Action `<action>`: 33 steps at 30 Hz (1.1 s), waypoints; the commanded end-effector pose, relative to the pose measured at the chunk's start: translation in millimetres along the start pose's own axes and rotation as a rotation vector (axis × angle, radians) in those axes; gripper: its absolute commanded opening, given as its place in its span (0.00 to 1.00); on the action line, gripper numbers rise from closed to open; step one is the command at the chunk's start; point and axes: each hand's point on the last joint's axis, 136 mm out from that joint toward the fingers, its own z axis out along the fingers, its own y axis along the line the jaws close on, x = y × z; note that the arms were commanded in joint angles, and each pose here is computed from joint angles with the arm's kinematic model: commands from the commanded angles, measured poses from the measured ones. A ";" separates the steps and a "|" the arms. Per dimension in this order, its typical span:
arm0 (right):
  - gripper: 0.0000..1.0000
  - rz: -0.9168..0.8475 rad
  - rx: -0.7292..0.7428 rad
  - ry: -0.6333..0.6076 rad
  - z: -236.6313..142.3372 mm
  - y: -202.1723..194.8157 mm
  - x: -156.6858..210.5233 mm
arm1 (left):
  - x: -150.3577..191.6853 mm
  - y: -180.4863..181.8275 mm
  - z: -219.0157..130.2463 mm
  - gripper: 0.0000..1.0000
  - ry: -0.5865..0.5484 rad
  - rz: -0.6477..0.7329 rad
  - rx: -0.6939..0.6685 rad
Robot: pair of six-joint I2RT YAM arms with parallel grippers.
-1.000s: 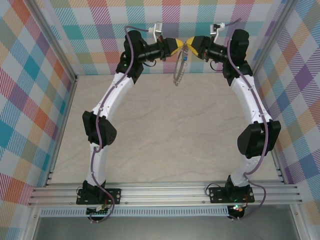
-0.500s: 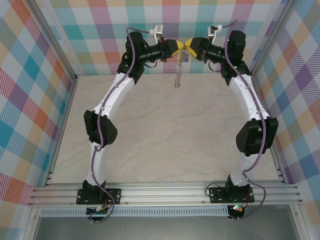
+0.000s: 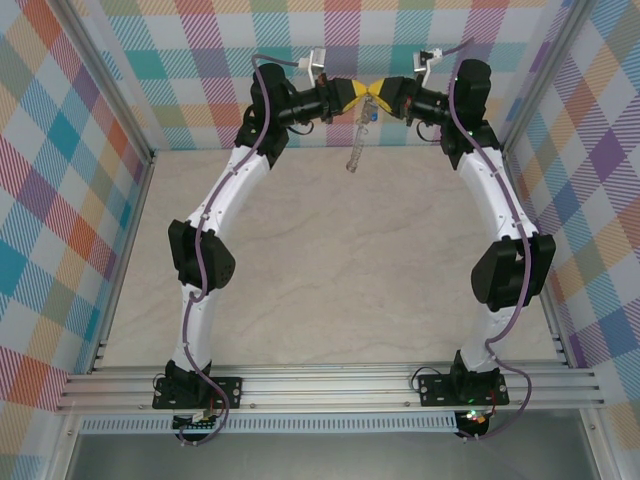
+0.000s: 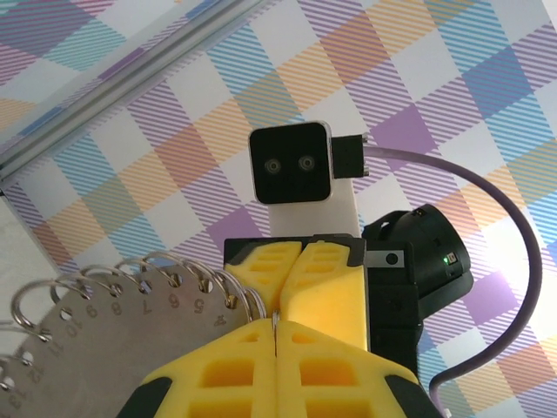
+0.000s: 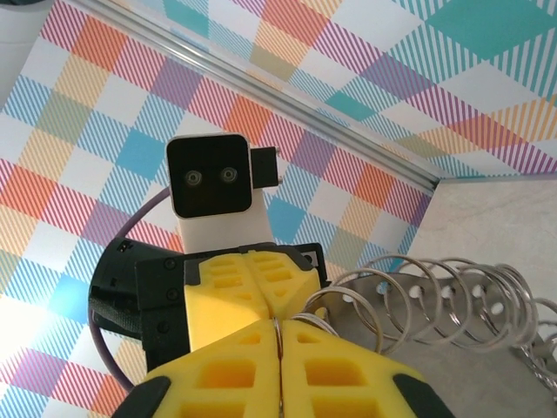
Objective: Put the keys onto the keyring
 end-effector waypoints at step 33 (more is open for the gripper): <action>0.00 -0.178 0.057 0.372 -16.7 -19.1 57.1 | 5.2 4.7 -62.6 0.32 0.176 0.174 -0.112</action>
